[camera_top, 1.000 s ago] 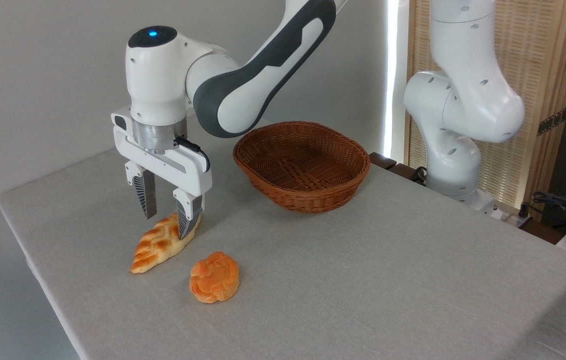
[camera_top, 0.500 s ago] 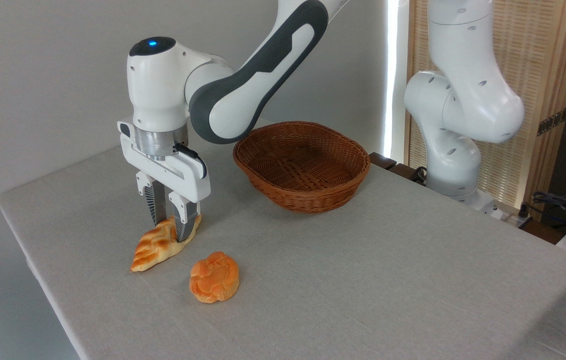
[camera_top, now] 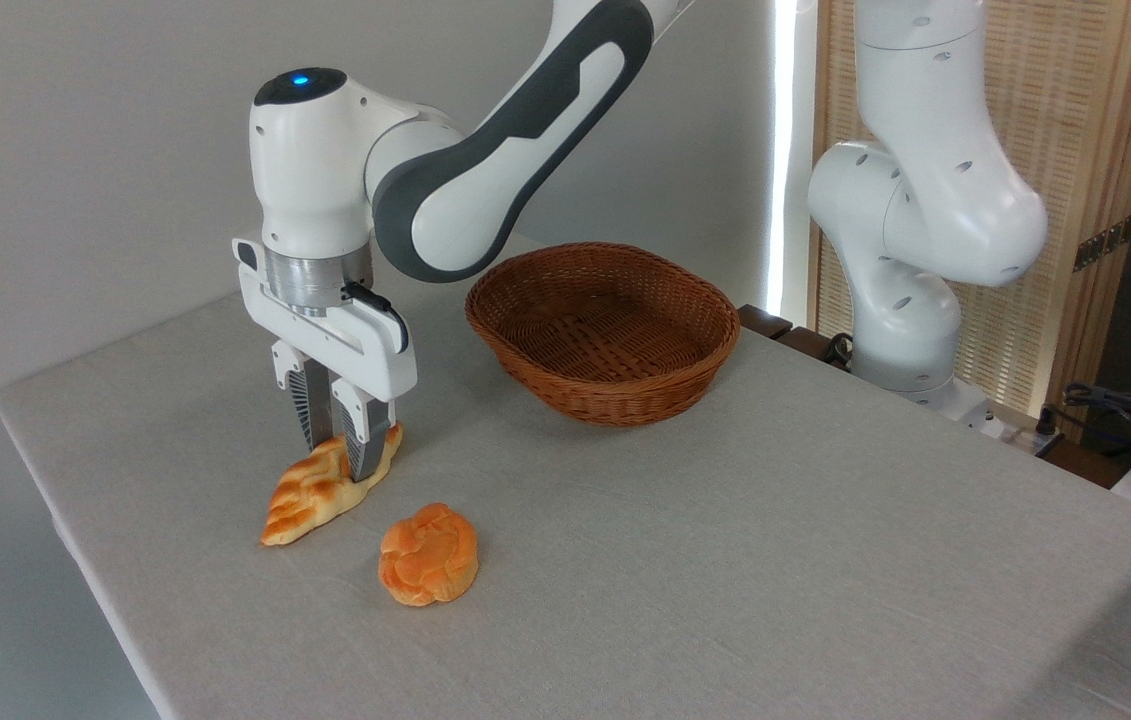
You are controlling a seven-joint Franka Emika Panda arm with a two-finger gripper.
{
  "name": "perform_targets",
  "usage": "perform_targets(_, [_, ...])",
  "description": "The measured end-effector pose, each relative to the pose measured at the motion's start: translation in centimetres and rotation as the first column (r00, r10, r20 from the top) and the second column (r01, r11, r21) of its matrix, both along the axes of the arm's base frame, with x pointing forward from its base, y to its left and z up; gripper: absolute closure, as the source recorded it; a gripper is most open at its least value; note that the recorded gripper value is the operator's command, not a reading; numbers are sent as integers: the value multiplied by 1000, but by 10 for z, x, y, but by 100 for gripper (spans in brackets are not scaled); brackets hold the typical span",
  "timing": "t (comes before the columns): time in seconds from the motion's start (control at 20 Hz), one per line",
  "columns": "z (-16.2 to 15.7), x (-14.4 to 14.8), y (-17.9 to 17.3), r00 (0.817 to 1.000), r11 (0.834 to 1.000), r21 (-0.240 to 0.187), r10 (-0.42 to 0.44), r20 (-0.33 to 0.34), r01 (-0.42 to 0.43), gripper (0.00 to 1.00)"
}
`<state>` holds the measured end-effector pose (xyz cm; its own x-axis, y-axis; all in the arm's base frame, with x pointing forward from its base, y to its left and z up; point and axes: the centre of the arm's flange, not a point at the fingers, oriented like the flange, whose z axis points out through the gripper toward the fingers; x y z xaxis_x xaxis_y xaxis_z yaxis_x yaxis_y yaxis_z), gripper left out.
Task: Put bread into the basket
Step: 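Close the gripper on the scored golden bread roll, then lift the held bread roll and carry it over the wicker basket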
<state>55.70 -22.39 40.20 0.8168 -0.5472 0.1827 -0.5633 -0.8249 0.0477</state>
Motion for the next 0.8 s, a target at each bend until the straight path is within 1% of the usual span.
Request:
perform_targets(0.2, [5, 2, 3, 999, 999, 12, -32, -14, 32, 98])
perform_targets(0.3, [13, 4, 3, 999, 999, 16, -45, -20, 45, 98])
perform_targets(0.4, [28, 6, 5, 998, 998, 22, -54, -26, 55, 98])
perform_targets(0.5, [52, 5, 14, 998, 998, 36, -58, -29, 59, 98])
perform_targets(0.6, [82, -8, 20, 996, 995, 59, -78, -45, 81, 97])
perform_targets(0.65, [98, -20, 22, 993, 992, 76, -96, -65, 101, 97])
perform_targets(0.7, [113, -34, 22, 989, 987, 94, -120, -91, 128, 97])
perform_targets(0.8, [145, -70, 18, 971, 972, 111, -190, -145, 207, 97])
